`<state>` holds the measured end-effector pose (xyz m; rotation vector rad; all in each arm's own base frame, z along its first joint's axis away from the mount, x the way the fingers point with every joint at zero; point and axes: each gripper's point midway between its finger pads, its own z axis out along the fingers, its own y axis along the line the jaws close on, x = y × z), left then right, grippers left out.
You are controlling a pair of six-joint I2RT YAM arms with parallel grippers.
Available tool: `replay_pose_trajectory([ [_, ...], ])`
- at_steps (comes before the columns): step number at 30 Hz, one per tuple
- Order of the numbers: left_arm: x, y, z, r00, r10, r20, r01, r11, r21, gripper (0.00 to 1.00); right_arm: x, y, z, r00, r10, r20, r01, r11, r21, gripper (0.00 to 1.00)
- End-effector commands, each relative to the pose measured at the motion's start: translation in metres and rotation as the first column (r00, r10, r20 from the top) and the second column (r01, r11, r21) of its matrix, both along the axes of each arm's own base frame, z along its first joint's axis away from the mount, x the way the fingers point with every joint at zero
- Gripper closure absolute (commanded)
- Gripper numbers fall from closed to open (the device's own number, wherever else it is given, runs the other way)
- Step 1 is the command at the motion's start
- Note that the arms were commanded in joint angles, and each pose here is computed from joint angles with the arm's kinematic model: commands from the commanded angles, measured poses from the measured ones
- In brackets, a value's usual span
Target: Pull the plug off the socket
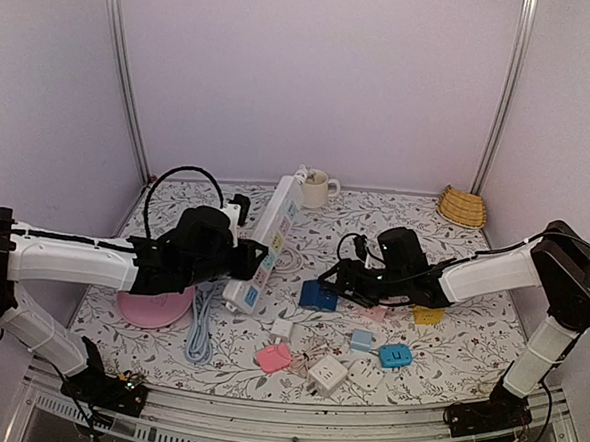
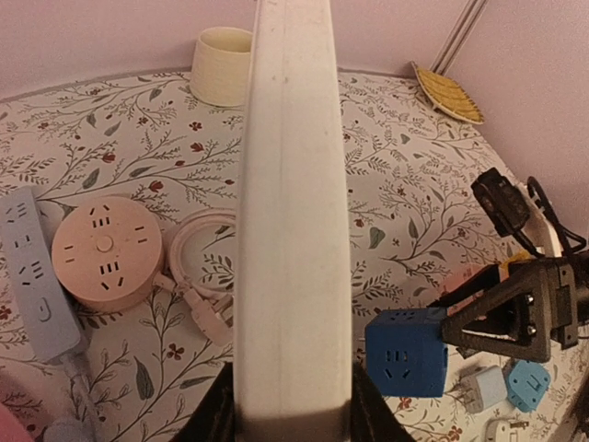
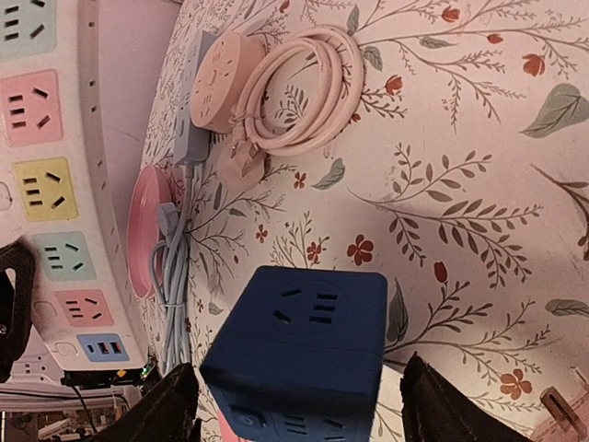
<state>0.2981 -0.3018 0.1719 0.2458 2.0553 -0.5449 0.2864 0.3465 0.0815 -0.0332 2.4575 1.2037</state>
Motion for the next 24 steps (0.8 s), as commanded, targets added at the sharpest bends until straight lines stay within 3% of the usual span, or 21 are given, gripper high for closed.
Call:
replay_pose_trajectory([
  [1,0.009,-0.021,0.032,0.997,-0.037,0.068,0.041,0.997,-0.062,1.0,0.005,0.0,0.016,0.999,-0.008,0.052,0.007,1.0,0.017,0.21],
  [7,0.01,-0.038,0.023,0.993,-0.105,0.054,0.106,0.994,-0.019,1.0,0.005,-0.005,0.026,0.997,-0.026,0.076,0.025,1.0,0.011,0.14],
  [16,0.031,-0.068,-0.023,0.98,-0.197,-0.021,0.197,0.961,0.195,1.0,0.003,-0.037,0.057,0.981,-0.111,0.159,0.117,0.993,-0.031,0.0],
  [24,0.056,-0.092,-0.047,0.968,-0.245,-0.057,0.249,0.91,0.331,0.95,-0.002,-0.07,0.082,0.954,-0.182,0.24,0.207,0.975,-0.084,0.01],
])
